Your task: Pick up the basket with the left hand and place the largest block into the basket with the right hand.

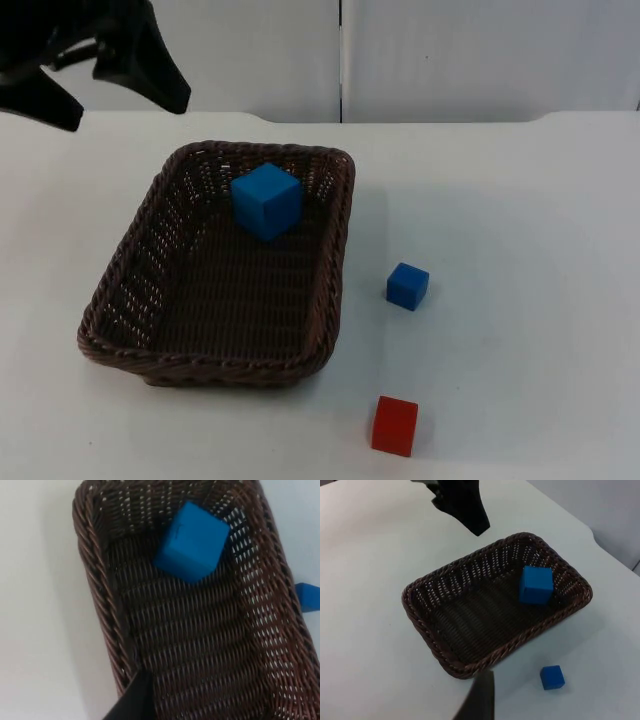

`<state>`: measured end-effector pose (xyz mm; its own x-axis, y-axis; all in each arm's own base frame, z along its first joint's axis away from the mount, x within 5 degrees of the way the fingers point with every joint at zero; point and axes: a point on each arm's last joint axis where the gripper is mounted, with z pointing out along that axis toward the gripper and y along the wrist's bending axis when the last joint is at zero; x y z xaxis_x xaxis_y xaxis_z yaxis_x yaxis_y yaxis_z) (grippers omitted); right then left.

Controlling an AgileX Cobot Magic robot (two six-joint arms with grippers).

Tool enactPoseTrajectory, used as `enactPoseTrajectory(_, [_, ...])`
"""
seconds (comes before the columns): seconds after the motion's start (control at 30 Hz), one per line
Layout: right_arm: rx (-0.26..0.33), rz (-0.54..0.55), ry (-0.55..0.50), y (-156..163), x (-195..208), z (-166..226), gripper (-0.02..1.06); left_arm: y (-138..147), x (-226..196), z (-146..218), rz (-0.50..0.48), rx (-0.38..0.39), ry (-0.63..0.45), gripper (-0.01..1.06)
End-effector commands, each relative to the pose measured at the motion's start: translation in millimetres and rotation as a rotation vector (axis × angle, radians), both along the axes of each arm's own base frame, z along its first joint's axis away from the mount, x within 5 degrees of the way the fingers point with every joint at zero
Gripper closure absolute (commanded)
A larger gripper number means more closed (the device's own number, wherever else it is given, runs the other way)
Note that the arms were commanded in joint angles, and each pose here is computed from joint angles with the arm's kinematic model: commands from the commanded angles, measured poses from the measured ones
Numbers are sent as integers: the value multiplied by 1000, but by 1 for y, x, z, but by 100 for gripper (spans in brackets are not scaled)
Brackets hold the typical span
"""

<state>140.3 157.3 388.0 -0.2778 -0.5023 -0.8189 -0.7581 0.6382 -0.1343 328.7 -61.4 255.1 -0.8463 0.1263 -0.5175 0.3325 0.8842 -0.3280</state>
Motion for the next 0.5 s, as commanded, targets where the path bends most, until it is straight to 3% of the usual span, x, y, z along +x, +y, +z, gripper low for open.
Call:
enactPoseTrajectory(0.0, [18,4,-12,0,-1,2,27,1,-9,5,-6,7,-14,0])
enactPoseTrajectory(0.37, [43,-6,26,1,-3,1,27,7,-57,12,12,22,-75,0])
enactPoseTrajectory(0.47, [81,1,22,-3,-8,-4,27,9,-79,27,24,19,-148,0])
